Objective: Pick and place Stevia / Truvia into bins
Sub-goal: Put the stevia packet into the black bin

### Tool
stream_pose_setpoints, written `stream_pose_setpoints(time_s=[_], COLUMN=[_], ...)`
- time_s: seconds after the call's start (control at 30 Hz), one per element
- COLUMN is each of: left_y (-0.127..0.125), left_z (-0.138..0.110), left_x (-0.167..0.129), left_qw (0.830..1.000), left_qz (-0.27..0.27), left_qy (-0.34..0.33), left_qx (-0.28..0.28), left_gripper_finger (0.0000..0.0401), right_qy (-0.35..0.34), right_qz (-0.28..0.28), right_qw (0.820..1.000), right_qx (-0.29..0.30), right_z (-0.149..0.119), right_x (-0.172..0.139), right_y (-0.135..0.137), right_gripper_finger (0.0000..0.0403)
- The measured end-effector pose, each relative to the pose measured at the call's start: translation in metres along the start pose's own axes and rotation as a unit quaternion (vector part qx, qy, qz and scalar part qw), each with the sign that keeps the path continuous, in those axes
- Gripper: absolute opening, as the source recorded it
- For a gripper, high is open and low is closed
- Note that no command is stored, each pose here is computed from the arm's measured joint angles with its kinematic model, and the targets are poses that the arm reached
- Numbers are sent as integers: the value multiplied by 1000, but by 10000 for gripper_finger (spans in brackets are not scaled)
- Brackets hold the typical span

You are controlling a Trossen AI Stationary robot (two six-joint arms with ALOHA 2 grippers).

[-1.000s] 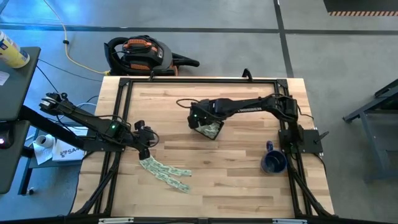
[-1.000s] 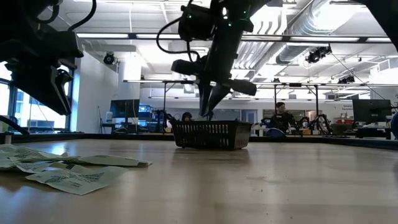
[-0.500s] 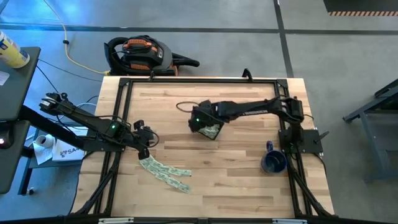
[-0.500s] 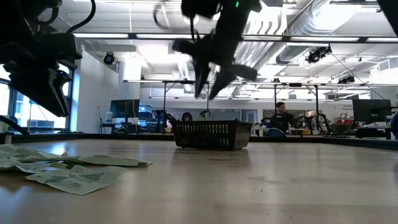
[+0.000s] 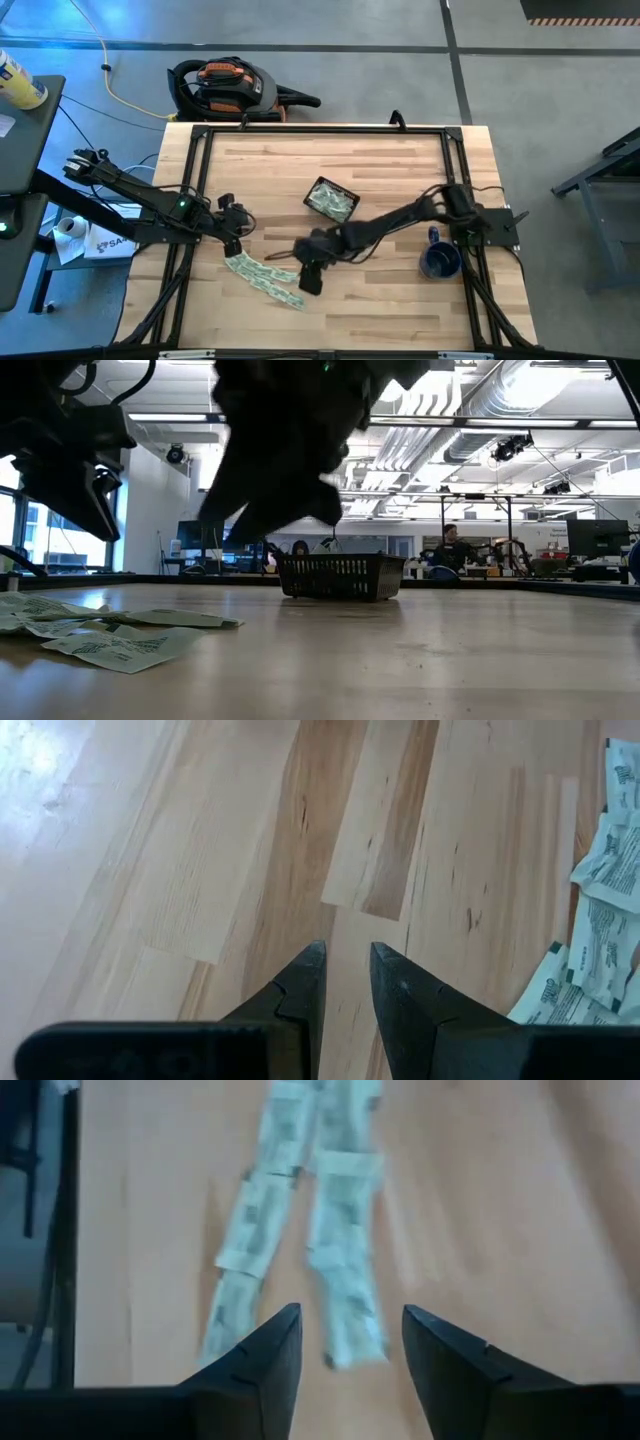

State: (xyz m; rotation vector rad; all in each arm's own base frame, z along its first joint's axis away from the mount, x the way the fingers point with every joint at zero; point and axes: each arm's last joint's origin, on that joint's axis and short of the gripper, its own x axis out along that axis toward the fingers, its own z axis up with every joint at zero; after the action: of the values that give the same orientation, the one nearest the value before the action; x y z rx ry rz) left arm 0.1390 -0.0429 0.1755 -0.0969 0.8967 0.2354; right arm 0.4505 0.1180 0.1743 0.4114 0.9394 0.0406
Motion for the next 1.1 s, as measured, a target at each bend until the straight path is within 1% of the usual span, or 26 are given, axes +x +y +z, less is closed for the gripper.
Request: stream_pose_setpoints(time_s=[0.1,0.2,0.43,0.53,0.6,0.7,0.73,0.83,0.9,1.0,1.1], left_y=[0,0,0,0,0,0,0,0,0,0,0], left_z=[0,0,0,0,0,0,0,0,0,0,0], left_x=[0,0,0,0,0,0,0,0,0,0,0], left_qw=[1000,1000,1000,1000,1000,1000,1000,1000,1000,1000,1000], left_qz=[-1,-1,-1,-1,-2,-2,-2,-2,-2,-2,-2], left_qy=[2,2,2,3,3,3,3,3,3,3,3], left_qx=[0,0,0,0,1,1,0,0,0,0,0], left_gripper_finger=[115,115,115,115,115,115,115,115,115,115,115], right_qy=[7,3,4,10,13,18,21,33,45,58,54], right_qz=[2,3,-22,-22,-19,-21,-32,-75,-84,-92,-92], right_qw=[1000,1000,993,991,990,989,987,982,982,988,994], right_qx=[-7,-26,-112,-133,-138,-148,-153,-168,-161,-110,-30], right_z=[-9,-10,-17,-20,-21,-23,-24,-30,-32,-32,-27], right_x=[18,24,38,44,46,46,46,45,45,43,41], right_y=[-1,-1,-5,-7,-7,-6,-7,-7,-8,-13,-21], right_gripper_finger=[175,190,226,231,227,206,196,155,122,68,16])
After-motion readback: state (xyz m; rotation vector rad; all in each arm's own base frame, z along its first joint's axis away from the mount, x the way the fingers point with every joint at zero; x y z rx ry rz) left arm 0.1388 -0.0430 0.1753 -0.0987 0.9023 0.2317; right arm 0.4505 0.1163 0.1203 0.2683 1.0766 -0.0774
